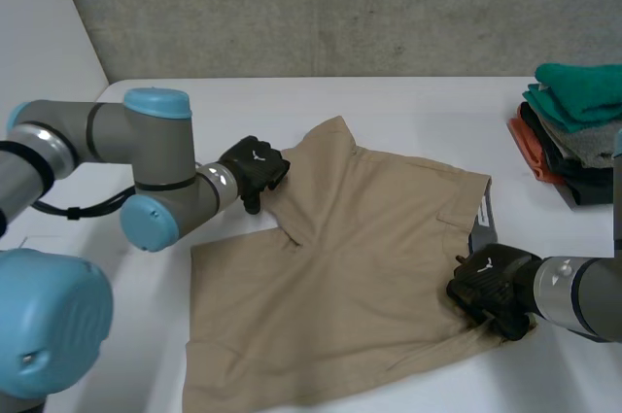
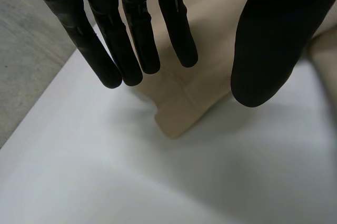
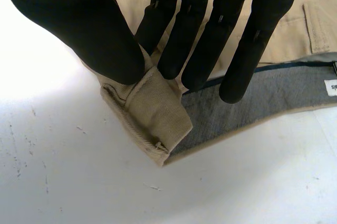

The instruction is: Fold the laundry.

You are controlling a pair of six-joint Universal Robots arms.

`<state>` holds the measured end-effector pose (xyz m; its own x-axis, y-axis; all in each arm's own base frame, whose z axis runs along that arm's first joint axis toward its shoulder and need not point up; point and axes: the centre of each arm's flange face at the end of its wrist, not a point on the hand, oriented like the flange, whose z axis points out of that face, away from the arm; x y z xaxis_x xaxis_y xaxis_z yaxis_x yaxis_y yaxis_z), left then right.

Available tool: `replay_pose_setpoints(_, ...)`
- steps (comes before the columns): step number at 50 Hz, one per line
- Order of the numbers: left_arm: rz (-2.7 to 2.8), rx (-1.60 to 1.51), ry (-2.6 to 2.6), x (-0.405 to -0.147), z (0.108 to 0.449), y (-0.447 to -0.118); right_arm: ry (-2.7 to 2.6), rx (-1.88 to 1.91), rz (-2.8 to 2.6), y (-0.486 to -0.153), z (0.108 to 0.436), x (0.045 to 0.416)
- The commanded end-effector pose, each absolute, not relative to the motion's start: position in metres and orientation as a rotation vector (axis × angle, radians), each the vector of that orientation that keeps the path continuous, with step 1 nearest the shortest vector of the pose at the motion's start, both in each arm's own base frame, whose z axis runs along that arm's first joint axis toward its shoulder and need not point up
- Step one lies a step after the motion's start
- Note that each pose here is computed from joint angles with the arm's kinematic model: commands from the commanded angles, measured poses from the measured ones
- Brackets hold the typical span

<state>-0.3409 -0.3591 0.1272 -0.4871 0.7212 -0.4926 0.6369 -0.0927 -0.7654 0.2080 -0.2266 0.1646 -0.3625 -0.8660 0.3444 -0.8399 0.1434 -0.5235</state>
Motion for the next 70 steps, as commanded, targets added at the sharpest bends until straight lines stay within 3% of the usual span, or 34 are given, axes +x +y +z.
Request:
replay_pose_setpoints(1,1.655,-1.646,-2.045,-0.351,0.120,-0.360,2.360,-1.719,-1.042,-0.229,0.162,0.203)
replay_pose_setpoints(11,1.681,-1.746,-2.019,-0.361,0.113,-0.351,2.362,-1.675,-1.082,-0.233,0.164,0.199)
replay_pose_setpoints(17,1.853,-1.639,-2.416,-0.334,0.128,-0.367,2.364,-1.659,-1.067,-0.230,0.163,0.200)
replay_pose_setpoints(21,1.750,-1.688,-2.658,-0.318,0.127,-0.349,2.344,-1.675,-1.060,-0.224,0.163,0.204)
replay_pose_setpoints(26,1.648,-1.742,-2.596,-0.322,0.131,-0.330,2.310,-1.701,-1.065,-0.218,0.163,0.211)
replay_pose_setpoints(30,1.675,-1.693,-2.562,-0.324,0.149,-0.322,2.297,-1.704,-1.092,-0.217,0.164,0.216)
replay_pose_setpoints(37,1.795,-1.446,-2.606,-0.302,0.204,-0.313,2.296,-1.649,-1.168,-0.220,0.168,0.221)
replay_pose_setpoints(41,1.770,-1.303,-2.576,-0.289,0.228,-0.291,2.305,-1.581,-1.234,-0.226,0.171,0.222)
replay_pose_setpoints(46,1.605,-1.200,-2.482,-0.277,0.241,-0.241,2.333,-1.390,-1.308,-0.236,0.179,0.224)
replay_pose_setpoints(58,1.130,-1.266,-2.535,-0.256,0.199,-0.143,2.385,-1.062,-1.459,-0.257,0.187,0.221)
replay_pose_setpoints(70,1.078,-1.379,-2.498,-0.270,0.170,-0.113,2.450,-0.981,-1.515,-0.263,0.186,0.215)
